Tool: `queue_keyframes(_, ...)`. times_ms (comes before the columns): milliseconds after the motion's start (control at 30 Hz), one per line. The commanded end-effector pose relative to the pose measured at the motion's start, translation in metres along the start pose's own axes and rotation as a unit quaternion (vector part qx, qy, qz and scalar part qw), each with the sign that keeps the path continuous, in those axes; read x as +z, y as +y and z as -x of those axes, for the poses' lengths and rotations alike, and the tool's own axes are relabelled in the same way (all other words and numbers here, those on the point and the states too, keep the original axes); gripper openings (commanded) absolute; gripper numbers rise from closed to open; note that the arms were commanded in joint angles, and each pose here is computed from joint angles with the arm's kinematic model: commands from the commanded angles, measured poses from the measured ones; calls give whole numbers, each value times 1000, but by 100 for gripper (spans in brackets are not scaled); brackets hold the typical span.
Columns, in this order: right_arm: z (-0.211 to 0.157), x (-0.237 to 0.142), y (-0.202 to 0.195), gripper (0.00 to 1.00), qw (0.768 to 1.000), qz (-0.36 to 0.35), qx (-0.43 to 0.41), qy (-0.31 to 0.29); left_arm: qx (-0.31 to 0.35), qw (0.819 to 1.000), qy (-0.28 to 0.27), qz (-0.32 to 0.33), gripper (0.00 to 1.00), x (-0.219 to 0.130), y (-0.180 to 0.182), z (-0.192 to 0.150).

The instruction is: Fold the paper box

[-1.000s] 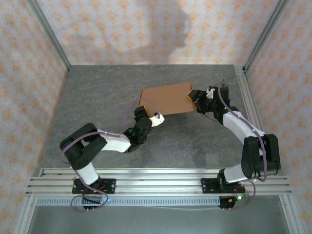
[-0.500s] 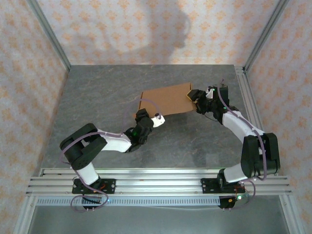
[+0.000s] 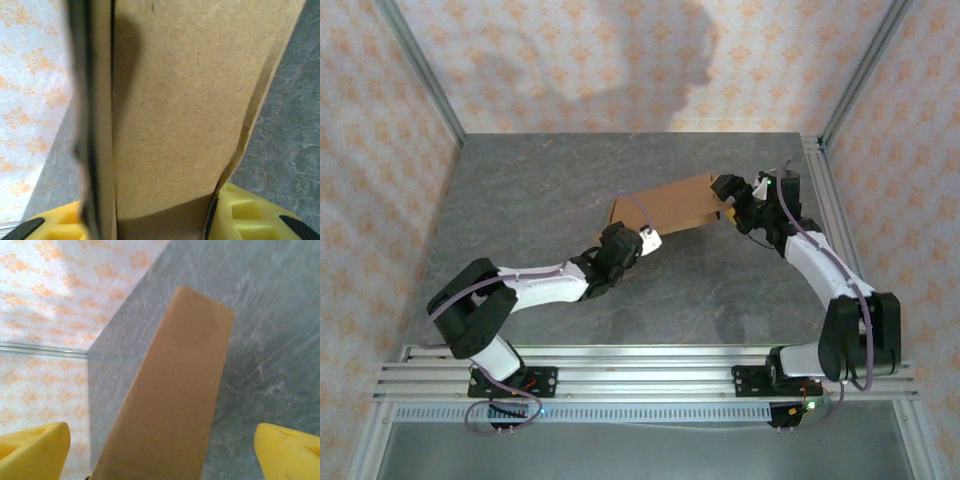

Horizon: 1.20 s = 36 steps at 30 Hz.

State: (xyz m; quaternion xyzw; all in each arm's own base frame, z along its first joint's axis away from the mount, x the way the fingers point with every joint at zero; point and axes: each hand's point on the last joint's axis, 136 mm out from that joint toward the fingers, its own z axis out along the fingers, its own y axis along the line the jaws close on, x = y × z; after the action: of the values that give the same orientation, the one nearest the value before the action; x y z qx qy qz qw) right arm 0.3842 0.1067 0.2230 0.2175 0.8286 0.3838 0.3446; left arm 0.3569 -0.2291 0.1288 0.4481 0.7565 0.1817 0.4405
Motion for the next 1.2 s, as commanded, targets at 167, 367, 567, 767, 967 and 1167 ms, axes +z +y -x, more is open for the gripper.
queue_keyframes(167, 28, -55, 8, 93, 978, -74, -177, -80, -15, 987, 81, -135, 35, -25, -15, -27)
queue_keyframes(367, 11, -74, 51, 91, 943, 25, -323, -82, -25, 967, 108, -230, 35, -55, -17, -35)
queue_keyframes(567, -31, -88, 74, 90, 860, 77, -504, -7, -35, 945, 102, -309, 35, -87, -26, -22)
queue_keyframes(767, -55, -96, 70, 88, 786, 61, -614, 49, -34, 936, 149, -317, 34, -96, -20, -29)
queue_keyframes(967, -62, -93, 59, 83, 759, 45, -641, 106, -19, 914, 212, -346, 34, -94, -26, -41)
queue_keyframes(1167, -58, -83, 50, 73, 737, 30, -662, 135, -22, 904, 228, -360, 33, -95, -21, -44)
